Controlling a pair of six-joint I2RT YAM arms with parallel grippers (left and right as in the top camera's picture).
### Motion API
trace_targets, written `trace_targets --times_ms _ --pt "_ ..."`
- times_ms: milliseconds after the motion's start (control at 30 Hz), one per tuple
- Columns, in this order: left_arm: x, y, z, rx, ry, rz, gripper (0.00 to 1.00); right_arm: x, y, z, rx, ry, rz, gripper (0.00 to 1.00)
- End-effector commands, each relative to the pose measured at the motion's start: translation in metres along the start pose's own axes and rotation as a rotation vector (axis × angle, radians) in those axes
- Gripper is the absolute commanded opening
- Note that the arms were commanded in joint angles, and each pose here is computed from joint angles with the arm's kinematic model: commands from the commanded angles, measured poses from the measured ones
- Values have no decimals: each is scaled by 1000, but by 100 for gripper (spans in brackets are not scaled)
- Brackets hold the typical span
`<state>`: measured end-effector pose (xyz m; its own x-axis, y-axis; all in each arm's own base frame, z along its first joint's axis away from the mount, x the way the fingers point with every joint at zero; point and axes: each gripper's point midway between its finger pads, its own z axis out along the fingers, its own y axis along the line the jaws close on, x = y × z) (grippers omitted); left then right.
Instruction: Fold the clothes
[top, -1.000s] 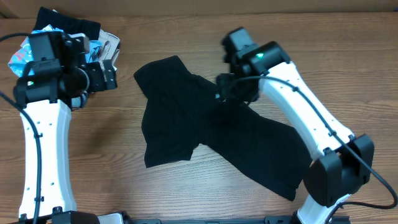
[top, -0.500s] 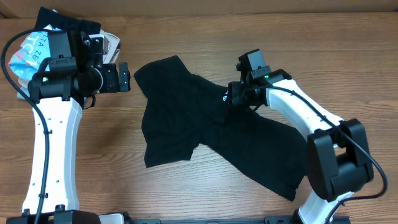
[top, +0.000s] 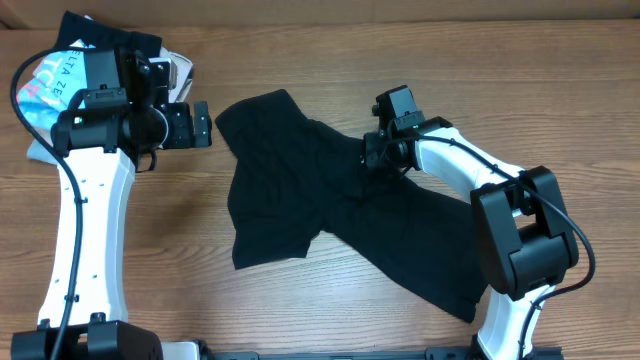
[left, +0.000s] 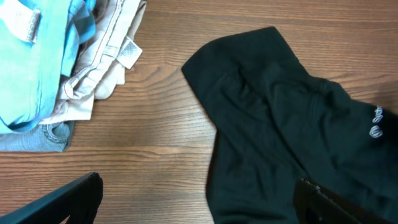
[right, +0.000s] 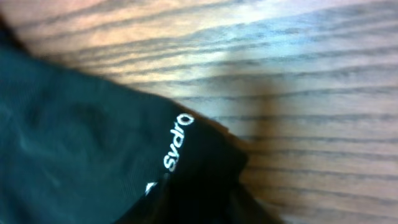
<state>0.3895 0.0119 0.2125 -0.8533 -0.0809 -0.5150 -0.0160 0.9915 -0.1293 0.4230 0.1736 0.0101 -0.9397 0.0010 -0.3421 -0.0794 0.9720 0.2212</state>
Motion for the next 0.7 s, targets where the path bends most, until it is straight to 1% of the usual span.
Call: trace_targets --times_ms 0,67,200,300,400,500,667 --pt "-6 -2 3 6 0 19 99 -17 -6 -5 22 -47 -2 4" --pt "-5 -1 5 7 6 17 98 -37 -5 -17 20 -85 -18 4" --pt "-5 -1 5 6 7 18 97 -93 -1 -58 11 -187 -47 4" --pt "-5 -1 6 6 8 17 96 -141 3 -98 -4 -310 -58 4" --pt "-5 -1 6 6 8 17 96 -180 1 -129 -12 -440 -51 4" --pt "-3 -1 6 6 13 17 96 -207 -6 -143 -10 -557 -43 4" --pt "-3 -1 6 6 17 16 96 -250 -32 -139 57 -738 -5 4"
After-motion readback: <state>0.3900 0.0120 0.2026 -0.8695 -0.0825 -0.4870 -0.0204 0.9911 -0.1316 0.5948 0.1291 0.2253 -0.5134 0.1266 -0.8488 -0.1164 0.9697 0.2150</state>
